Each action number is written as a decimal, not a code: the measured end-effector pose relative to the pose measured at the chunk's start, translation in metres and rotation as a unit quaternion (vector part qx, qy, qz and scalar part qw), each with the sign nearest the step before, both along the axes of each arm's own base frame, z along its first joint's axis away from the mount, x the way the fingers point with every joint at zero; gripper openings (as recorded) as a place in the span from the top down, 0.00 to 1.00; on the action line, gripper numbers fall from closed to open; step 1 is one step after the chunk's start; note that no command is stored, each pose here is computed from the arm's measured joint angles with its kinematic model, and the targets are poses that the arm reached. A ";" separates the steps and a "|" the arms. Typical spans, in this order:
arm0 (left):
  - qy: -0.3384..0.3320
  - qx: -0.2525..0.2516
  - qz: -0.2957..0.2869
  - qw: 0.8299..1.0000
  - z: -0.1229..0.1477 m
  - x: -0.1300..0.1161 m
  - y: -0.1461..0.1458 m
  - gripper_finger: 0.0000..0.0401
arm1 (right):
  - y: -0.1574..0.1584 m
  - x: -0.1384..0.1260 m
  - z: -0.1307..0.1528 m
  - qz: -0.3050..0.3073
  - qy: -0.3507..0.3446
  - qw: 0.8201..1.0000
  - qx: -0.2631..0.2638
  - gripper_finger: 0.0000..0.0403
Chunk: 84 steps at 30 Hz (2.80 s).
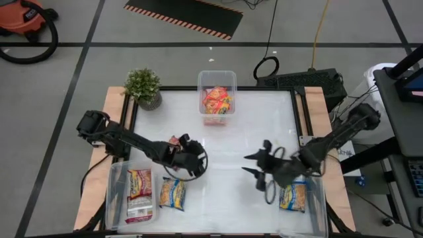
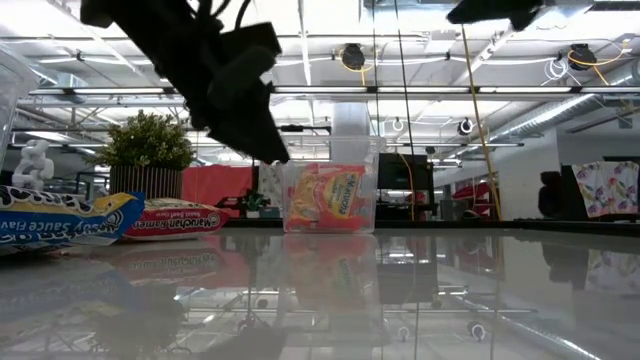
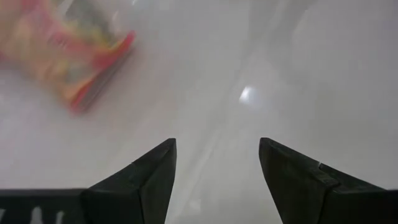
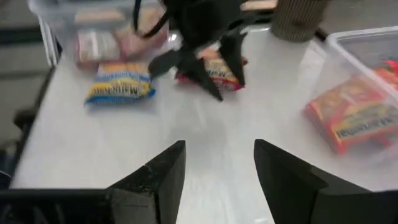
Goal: Sort Maruchan noodles
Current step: Put the red noodle pack into the bottom left transparent bin
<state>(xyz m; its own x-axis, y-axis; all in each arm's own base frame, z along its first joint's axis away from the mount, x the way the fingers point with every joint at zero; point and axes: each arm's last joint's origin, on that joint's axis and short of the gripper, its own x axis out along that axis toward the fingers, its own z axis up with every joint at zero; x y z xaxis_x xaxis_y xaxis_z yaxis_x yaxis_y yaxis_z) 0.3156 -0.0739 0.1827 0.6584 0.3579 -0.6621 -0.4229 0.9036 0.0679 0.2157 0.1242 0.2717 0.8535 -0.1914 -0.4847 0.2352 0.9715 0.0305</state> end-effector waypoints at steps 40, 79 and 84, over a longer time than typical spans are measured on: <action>0.260 -0.119 0.295 0.912 -0.019 -0.056 0.070 0.42 | -0.060 0.115 -0.080 0.170 0.036 0.985 -0.005 0.55; 0.236 -0.136 0.134 0.953 -0.004 -0.033 0.039 0.42 | -0.046 0.164 -0.188 0.130 -0.028 0.991 0.034 0.36; 0.232 -0.141 0.140 0.952 -0.004 -0.034 0.035 0.42 | -0.048 0.179 -0.197 0.137 -0.027 0.989 0.051 0.42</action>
<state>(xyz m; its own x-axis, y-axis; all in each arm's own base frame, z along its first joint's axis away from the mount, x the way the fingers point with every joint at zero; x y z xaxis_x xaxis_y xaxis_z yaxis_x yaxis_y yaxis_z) 0.2819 -0.0389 0.1791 0.1776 0.2416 -0.9540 -0.6330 0.7703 0.0772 0.3948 0.0766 0.0749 0.8914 0.0981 -0.4424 -0.0407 0.9897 0.1374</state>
